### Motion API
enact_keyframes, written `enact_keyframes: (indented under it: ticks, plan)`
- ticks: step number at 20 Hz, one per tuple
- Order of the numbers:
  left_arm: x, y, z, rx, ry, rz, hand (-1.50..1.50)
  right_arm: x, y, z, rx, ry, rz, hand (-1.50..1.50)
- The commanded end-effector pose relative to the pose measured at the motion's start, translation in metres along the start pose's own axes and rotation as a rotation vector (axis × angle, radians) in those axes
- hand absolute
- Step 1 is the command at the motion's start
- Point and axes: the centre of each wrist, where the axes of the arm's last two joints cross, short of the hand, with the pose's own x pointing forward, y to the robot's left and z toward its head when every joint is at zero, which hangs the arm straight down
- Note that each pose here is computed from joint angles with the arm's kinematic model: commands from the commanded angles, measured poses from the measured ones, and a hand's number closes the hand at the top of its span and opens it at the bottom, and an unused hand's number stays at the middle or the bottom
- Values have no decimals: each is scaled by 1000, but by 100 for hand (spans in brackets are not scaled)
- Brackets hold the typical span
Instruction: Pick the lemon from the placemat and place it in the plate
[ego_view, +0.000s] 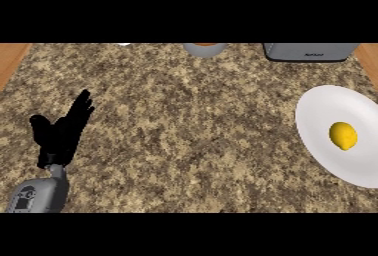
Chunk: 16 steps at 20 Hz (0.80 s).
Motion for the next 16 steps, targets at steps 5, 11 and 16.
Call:
enact_keyframes:
  ticks: [5, 11, 16]
  plan:
    - [7, 2, 7, -15, -9, -13, 0, 10, -33, 33, 89, -139, -164, -150]
    - [9, -2, -4, -16, -6, 1, 0, 18, -41, 30, 64, -138, -144, -150]
    - [4, 3, 5, -38, -17, 5, 0, 16, -46, 41, 37, -121, -133, -150]
